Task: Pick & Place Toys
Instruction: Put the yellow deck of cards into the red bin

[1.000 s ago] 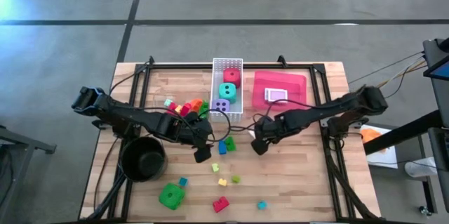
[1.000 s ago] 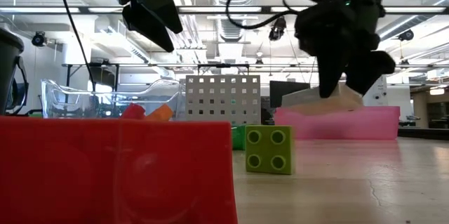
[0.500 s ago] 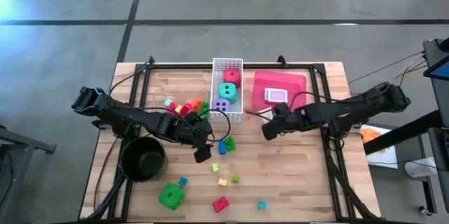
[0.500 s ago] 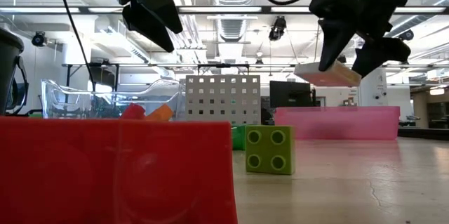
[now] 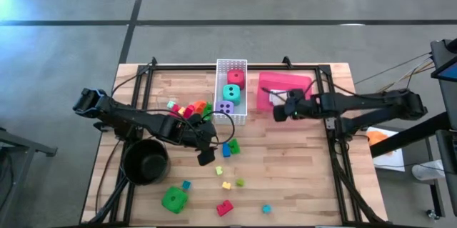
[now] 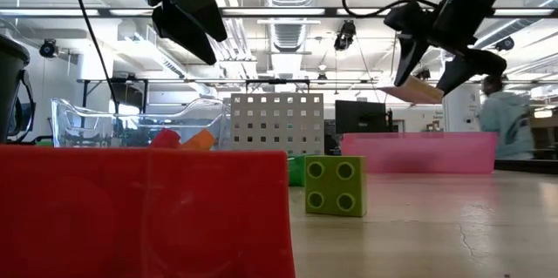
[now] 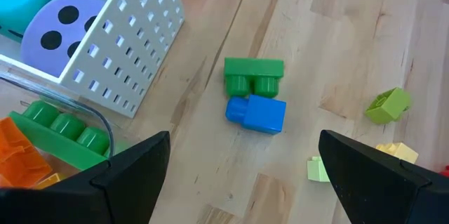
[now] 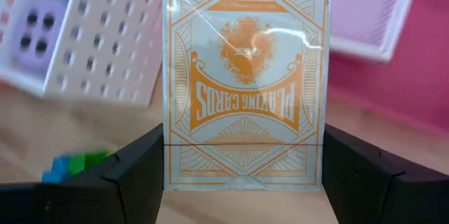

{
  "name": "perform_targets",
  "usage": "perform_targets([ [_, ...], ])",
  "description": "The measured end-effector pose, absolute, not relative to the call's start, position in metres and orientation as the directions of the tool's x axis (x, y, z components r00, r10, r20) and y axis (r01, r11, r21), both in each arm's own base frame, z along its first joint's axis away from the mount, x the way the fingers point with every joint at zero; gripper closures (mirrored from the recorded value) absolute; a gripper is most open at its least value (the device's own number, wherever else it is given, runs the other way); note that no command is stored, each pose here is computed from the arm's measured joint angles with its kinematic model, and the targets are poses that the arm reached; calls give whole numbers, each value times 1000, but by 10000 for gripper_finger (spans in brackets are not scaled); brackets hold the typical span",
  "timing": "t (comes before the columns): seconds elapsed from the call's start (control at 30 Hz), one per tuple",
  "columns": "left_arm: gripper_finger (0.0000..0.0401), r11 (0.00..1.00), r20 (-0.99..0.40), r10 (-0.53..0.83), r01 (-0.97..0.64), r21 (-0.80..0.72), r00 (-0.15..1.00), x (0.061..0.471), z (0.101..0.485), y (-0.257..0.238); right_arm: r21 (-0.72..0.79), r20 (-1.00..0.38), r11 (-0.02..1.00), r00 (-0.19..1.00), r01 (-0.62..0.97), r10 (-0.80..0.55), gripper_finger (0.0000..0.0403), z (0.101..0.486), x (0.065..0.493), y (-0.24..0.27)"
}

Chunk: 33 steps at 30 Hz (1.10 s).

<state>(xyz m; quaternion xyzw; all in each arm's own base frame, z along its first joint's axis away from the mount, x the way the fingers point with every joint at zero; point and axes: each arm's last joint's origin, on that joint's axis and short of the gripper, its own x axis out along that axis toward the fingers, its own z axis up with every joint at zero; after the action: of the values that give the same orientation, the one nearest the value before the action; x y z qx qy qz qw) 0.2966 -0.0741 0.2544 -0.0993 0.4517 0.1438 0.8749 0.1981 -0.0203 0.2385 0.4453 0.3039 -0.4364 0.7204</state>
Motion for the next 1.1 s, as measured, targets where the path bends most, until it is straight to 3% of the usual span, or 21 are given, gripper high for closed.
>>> perform_targets([
  [0.27,36,939,-819,162,-341,-44,551,297,254,-74,336,-842,129,359,933,-402,108,236,193,-57],
  [0.67,36,939,-819,162,-341,-44,551,297,254,-74,250,-911,53,254,967,-325,108,217,195,-103],
  [1.1,36,939,-819,162,-341,-44,551,297,254,-74,81,-963,97,103,992,-248,108,196,231,-128],
])
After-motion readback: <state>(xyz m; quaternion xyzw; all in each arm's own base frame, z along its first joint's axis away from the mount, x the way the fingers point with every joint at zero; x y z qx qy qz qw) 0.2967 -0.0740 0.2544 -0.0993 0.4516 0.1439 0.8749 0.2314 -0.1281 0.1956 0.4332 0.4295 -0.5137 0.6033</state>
